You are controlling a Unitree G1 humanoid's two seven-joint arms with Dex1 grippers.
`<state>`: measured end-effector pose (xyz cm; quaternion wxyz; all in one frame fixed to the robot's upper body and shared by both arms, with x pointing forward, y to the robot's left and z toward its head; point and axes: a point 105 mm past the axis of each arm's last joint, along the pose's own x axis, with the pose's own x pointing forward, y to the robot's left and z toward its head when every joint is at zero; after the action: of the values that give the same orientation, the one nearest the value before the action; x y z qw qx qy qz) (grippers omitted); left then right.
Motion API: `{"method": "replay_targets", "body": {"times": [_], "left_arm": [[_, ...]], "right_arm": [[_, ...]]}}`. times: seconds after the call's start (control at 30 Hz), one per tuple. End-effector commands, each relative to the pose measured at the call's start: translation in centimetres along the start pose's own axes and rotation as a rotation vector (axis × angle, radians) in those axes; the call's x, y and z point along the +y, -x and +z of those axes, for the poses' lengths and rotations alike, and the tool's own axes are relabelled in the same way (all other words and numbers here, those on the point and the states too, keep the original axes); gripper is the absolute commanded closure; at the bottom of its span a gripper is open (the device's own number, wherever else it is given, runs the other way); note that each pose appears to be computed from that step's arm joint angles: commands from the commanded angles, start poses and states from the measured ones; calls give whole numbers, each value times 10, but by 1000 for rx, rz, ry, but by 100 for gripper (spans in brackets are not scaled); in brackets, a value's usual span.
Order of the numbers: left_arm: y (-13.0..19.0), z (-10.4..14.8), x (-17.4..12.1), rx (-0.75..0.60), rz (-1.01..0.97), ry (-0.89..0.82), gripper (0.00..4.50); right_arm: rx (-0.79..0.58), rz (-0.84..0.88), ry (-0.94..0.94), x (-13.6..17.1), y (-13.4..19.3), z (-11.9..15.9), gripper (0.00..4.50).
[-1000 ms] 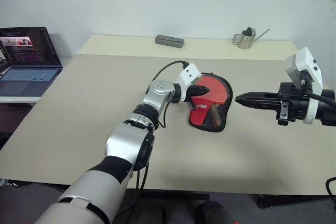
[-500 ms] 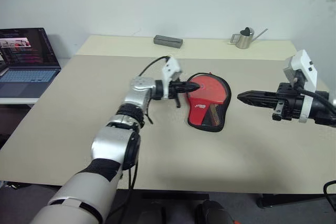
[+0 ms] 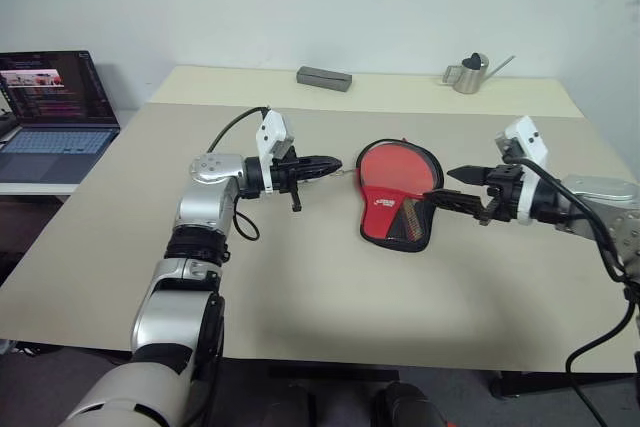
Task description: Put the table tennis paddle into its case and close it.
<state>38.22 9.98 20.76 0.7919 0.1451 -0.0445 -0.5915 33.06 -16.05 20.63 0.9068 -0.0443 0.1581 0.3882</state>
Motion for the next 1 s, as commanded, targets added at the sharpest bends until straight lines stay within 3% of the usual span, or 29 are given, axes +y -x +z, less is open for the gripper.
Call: {"method": "replay_targets", "body": {"times": [0.03,0.17,0.47,1.0], "left_arm": [[12,20,-2,15,-16,-51,450],[27,21,-2,131,8,-87,450],[49,55,-1,95,9,-54,450],[49,54,-6,93,-11,-49,450]], "right_arm": [[-48,-31,23,-5,0,16,4],[-67,-67,-45,-11,-5,18,4],[-50,-182,-200,-28,-25,4,4],[20,-308,-325,-61,-64,-34,4]]}}
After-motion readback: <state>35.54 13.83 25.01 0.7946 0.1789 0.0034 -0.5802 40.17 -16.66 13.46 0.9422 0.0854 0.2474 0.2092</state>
